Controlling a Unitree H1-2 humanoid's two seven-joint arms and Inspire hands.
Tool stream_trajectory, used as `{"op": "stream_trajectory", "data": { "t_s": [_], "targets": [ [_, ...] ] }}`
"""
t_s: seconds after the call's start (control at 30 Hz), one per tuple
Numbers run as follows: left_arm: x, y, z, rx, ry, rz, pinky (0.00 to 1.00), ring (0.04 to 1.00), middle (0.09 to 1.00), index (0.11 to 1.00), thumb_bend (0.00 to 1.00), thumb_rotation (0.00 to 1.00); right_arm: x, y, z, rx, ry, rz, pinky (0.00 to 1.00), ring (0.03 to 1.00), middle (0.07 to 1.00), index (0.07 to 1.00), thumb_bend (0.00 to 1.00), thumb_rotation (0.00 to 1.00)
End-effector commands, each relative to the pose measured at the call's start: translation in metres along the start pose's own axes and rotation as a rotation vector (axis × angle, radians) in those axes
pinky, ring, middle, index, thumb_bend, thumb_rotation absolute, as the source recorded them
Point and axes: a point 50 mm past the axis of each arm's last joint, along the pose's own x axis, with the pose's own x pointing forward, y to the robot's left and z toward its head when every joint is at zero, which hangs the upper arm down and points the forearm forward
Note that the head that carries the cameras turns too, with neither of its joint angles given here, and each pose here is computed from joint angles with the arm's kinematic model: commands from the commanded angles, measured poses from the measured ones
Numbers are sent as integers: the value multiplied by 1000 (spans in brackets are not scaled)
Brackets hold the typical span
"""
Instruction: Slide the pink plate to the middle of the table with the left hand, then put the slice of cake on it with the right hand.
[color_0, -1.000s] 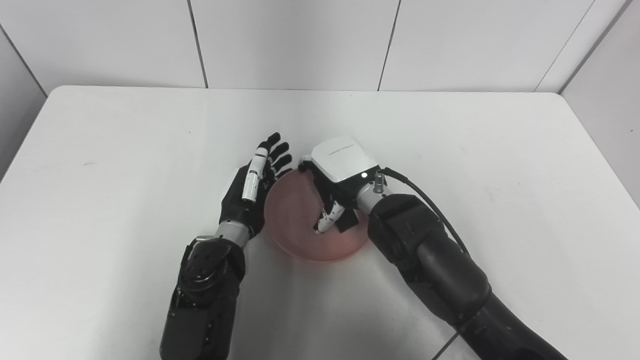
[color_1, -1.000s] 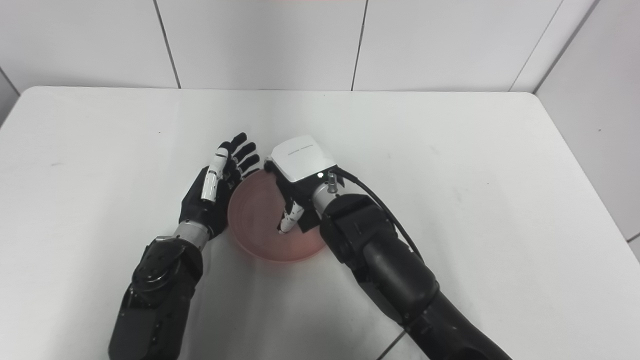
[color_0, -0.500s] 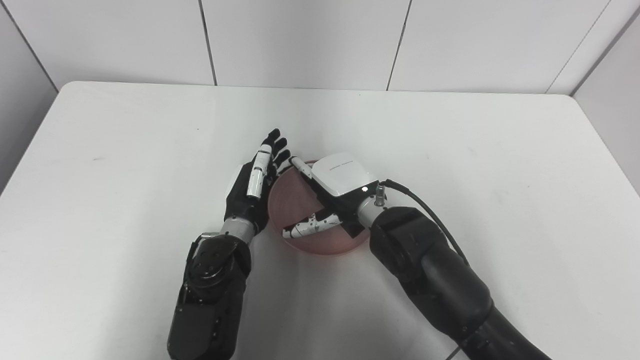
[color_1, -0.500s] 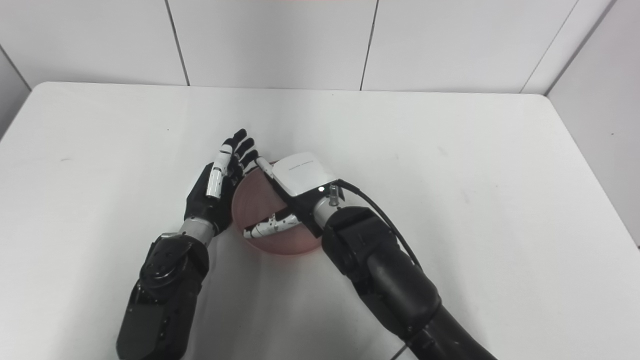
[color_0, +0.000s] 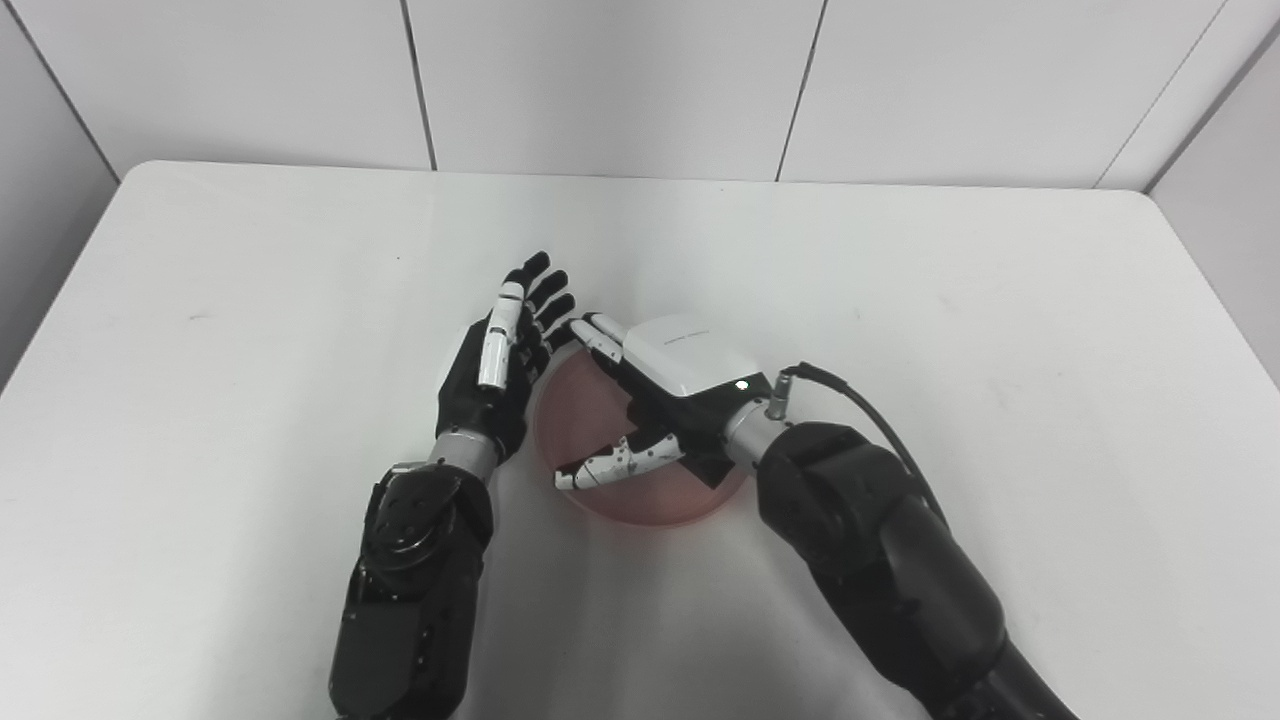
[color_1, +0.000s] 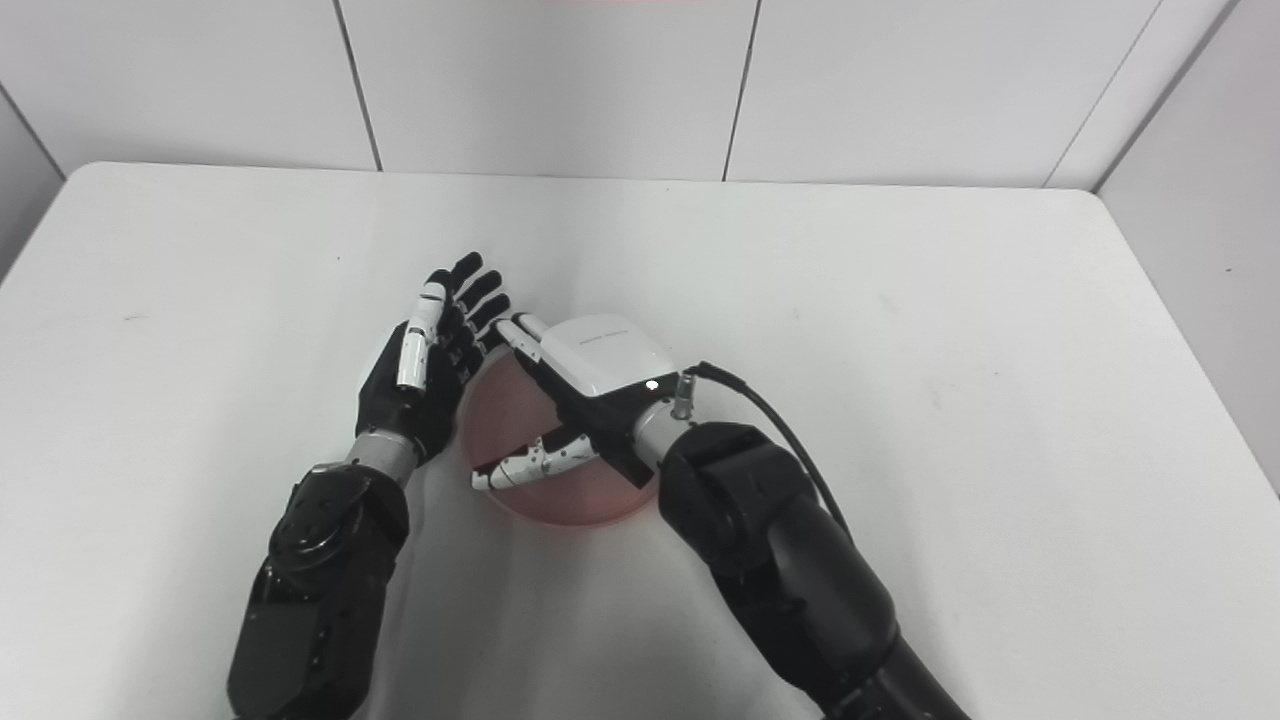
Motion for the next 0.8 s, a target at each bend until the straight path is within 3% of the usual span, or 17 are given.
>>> {"op": "stream_trajectory", "data": {
  "t_s": [0.0,0.17,0.27,0.47,0.67,0.7,0.77],
  "targets": [
    [-6,4,-17,-21,57,31,883,909,919,903,346,1000,-4,-29,13,7,-58,-119,691,912,1000,1000,922,898],
    [-6,4,-17,24,71,25,835,909,920,885,352,1000,-13,-51,15,37,-91,-269,698,918,1000,1000,905,933],
    [-5,8,-20,23,64,4,886,926,935,915,360,1000,-12,-62,5,41,-84,-353,698,923,1000,1000,875,957],
    [-5,12,-23,56,58,10,880,906,926,915,377,1000,-14,-73,-20,53,-40,-461,724,953,1000,1000,872,999],
    [-8,17,-24,85,39,3,891,909,925,923,376,1000,-23,-77,-42,204,-29,-612,564,861,1000,1000,856,1000],
    [-9,17,-24,93,29,0,891,909,926,924,380,1000,-25,-76,-47,254,-40,-639,590,872,1000,1000,840,1000],
    [-13,18,-23,112,4,-1,888,907,923,918,372,1000,-29,-70,-57,347,-56,-682,800,956,1000,1000,770,1000]
  ]
}}
